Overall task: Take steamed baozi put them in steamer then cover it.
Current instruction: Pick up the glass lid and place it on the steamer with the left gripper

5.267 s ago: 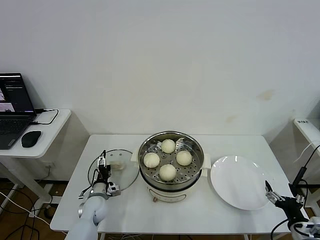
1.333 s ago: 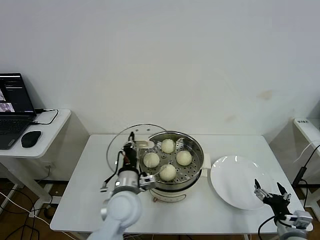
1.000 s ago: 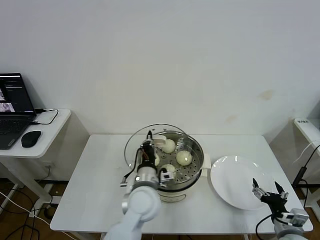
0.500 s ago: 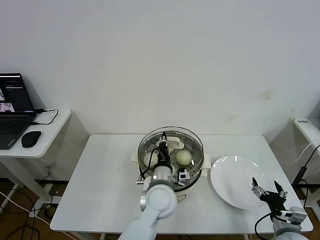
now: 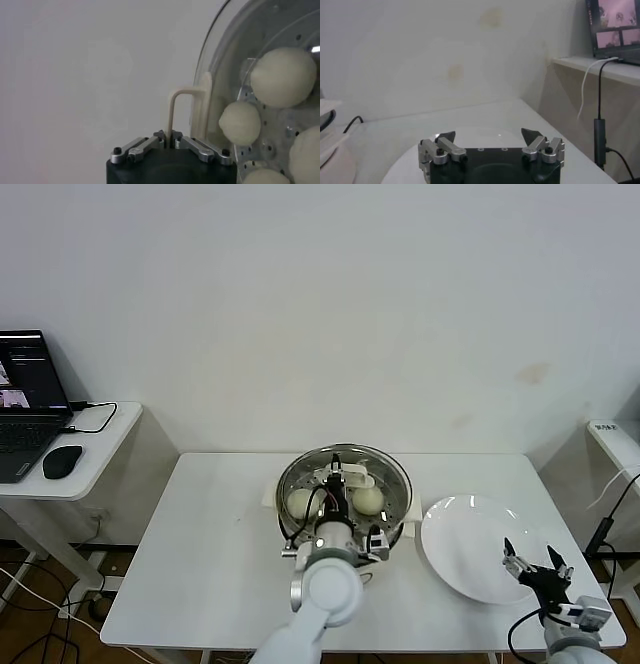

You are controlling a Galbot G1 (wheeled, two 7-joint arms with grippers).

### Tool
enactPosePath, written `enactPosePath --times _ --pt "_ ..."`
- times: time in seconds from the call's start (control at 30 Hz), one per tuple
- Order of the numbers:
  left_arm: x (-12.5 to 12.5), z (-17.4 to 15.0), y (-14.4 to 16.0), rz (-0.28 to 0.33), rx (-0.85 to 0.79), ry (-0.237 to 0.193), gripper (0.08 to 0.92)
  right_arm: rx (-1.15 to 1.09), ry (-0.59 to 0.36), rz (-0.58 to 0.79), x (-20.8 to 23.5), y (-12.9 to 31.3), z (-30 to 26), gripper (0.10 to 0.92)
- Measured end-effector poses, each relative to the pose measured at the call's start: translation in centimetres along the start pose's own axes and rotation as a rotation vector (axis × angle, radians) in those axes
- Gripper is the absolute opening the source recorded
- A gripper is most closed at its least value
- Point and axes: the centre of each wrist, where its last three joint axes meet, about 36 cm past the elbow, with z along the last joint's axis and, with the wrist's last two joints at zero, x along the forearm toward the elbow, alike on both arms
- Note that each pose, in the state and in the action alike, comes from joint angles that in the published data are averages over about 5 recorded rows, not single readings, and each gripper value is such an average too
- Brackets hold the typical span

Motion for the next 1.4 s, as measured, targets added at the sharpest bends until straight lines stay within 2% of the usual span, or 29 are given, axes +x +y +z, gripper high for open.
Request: enactPosePath --times 0.8,1.4 --pt "-0.5 0.4 -1.1 0.005 -0.016 0.025 0.147 0.003 -0.001 0.009 0.2 -0.3 0.2 0.823" --pt "-0.6 0.7 -2.3 -0.006 -0.015 0.007 0.147 0.006 -0.005 0.007 0.4 -0.4 0.3 0.823"
